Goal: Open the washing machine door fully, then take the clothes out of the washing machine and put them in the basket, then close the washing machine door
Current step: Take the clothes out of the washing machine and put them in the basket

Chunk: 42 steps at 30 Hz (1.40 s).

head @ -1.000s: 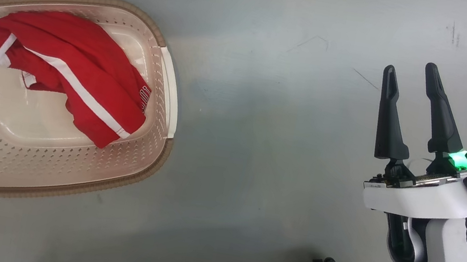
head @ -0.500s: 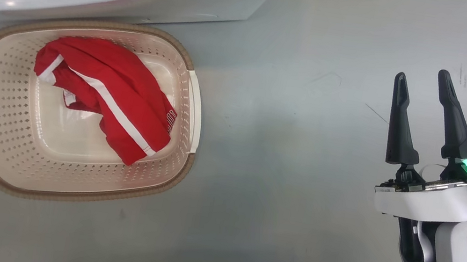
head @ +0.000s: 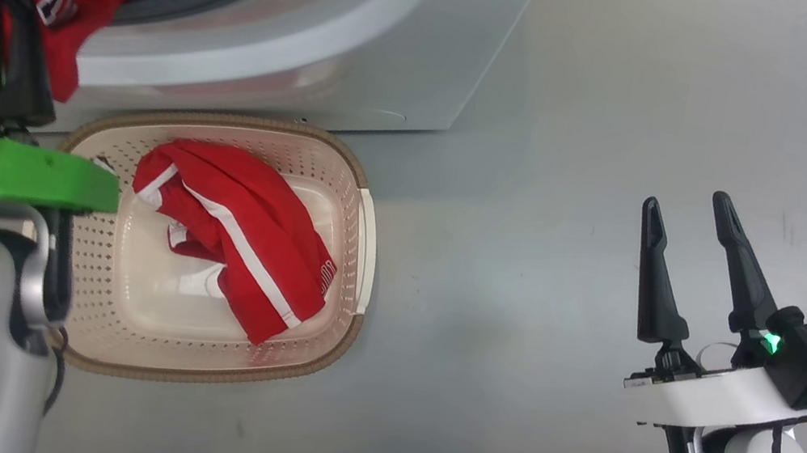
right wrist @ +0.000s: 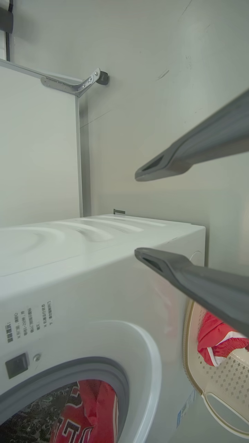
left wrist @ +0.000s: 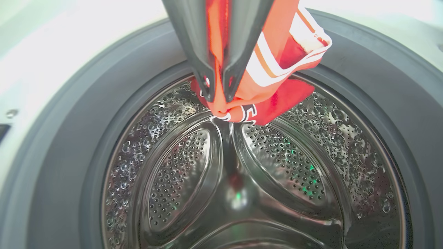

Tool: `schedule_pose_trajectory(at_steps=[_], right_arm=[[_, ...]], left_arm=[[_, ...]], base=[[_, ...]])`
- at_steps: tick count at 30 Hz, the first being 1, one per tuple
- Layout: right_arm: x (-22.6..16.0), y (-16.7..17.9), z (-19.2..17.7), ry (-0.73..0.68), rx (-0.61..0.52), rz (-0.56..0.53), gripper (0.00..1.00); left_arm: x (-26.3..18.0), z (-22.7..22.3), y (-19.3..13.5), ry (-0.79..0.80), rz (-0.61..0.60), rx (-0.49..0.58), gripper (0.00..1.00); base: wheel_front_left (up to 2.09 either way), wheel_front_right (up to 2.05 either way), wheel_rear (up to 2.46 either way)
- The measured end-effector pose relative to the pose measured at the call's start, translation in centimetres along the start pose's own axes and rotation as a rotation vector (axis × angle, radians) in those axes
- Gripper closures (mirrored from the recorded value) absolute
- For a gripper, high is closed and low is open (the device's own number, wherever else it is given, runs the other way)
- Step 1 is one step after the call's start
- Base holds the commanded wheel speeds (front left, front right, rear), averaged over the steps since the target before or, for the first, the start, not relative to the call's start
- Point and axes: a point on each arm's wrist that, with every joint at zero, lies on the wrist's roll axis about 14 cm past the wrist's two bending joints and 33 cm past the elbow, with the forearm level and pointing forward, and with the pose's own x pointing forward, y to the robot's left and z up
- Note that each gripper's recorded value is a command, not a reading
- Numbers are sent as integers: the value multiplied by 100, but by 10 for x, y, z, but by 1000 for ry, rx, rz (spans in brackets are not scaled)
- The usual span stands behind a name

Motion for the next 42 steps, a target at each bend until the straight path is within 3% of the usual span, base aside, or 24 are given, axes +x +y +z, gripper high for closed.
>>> schedule_pose_trajectory(at_steps=[16,28,42], right_arm=[[-41,39,22,-30,-7,92,0],[-78,62,37,-72,-3,135,0],[-78,67,46,-97,4,149,0]], left_arm=[[-85,45,-3,-86,25,3,100],[-131,105,-16,-236,-6,21,100],[-142,40,-27,-1,-27,-41,100]], base=[[0,0,0],[0,0,0],[0,0,0]])
